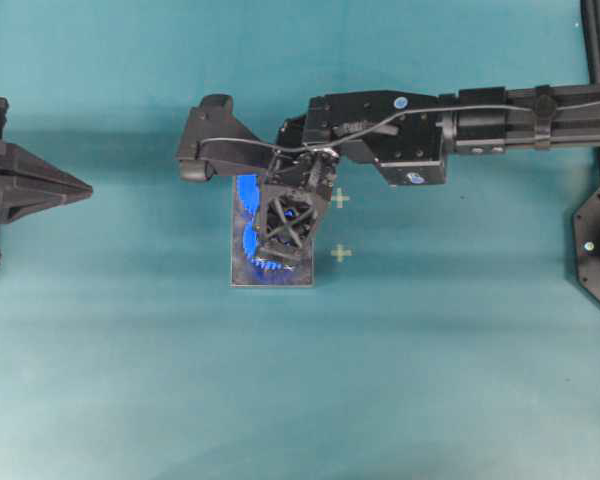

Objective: Fit the small gear onto the shaft.

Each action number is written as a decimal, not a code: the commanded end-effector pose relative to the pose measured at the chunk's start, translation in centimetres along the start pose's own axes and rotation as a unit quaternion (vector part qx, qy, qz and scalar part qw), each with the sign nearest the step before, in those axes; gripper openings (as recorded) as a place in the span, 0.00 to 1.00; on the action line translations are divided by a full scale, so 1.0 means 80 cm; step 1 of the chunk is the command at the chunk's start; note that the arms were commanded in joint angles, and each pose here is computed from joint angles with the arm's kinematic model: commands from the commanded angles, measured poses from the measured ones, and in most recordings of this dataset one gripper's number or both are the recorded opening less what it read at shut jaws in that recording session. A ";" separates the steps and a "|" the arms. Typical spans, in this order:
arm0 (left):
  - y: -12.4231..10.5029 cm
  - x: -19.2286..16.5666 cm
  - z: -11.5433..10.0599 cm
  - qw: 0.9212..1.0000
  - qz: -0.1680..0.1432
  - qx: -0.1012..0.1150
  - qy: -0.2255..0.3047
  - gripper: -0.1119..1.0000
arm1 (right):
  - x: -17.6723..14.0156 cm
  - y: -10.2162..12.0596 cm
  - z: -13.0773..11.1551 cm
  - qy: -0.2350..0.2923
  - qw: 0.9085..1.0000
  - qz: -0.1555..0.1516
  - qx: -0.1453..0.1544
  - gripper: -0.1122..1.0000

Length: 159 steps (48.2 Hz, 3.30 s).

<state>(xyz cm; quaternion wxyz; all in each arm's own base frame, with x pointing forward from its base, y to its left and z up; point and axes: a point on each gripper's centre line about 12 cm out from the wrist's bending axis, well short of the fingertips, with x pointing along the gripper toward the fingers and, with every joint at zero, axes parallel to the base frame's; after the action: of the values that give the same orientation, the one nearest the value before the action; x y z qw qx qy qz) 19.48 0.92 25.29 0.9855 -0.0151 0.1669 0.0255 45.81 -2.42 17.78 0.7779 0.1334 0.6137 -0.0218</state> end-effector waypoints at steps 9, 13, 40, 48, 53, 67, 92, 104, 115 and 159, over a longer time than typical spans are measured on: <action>0.001 0.000 0.007 1.000 0.001 -0.001 -0.009 0.10 | -0.011 0.006 0.006 -0.012 1.000 0.002 -0.012 0.42; 0.001 0.000 0.007 1.000 0.001 -0.001 -0.009 0.10 | -0.012 0.006 0.007 -0.014 1.000 0.002 -0.010 0.42; -0.003 0.000 0.007 1.000 -0.005 0.002 -0.012 0.10 | -0.013 0.001 0.008 -0.007 1.000 -0.003 -0.005 0.80; -0.003 0.000 0.008 1.000 -0.005 0.001 -0.013 0.10 | -0.019 0.001 0.008 -0.002 1.000 -0.007 -0.006 0.79; -0.003 0.000 0.008 1.000 -0.005 0.002 -0.013 0.10 | -0.030 0.005 0.006 0.000 1.000 -0.004 -0.003 0.79; -0.003 -0.001 0.007 1.000 -0.005 0.002 -0.013 0.10 | -0.083 0.022 -0.040 -0.053 0.995 0.043 0.074 0.79; -0.003 -0.001 0.007 1.000 -0.005 0.002 -0.011 0.10 | 0.007 -0.016 -0.090 -0.249 0.943 0.068 0.211 0.18; -0.003 -0.001 0.008 1.000 -0.005 0.002 -0.012 0.10 | 0.014 -0.011 -0.092 -0.264 0.935 0.073 0.223 0.10; -0.003 -0.001 0.008 1.000 -0.005 0.001 -0.012 0.10 | 0.015 0.026 -0.105 -0.244 0.939 0.097 0.220 0.10; -0.003 -0.001 0.010 1.000 -0.005 0.001 -0.014 0.10 | -0.012 0.000 -0.058 -0.352 0.892 0.113 0.261 0.10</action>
<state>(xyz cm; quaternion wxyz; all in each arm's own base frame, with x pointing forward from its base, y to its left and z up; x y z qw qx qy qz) 19.36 0.73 25.18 0.9861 -0.0166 0.1638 0.0213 40.32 -1.09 16.67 0.8735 0.3789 0.2713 -0.1408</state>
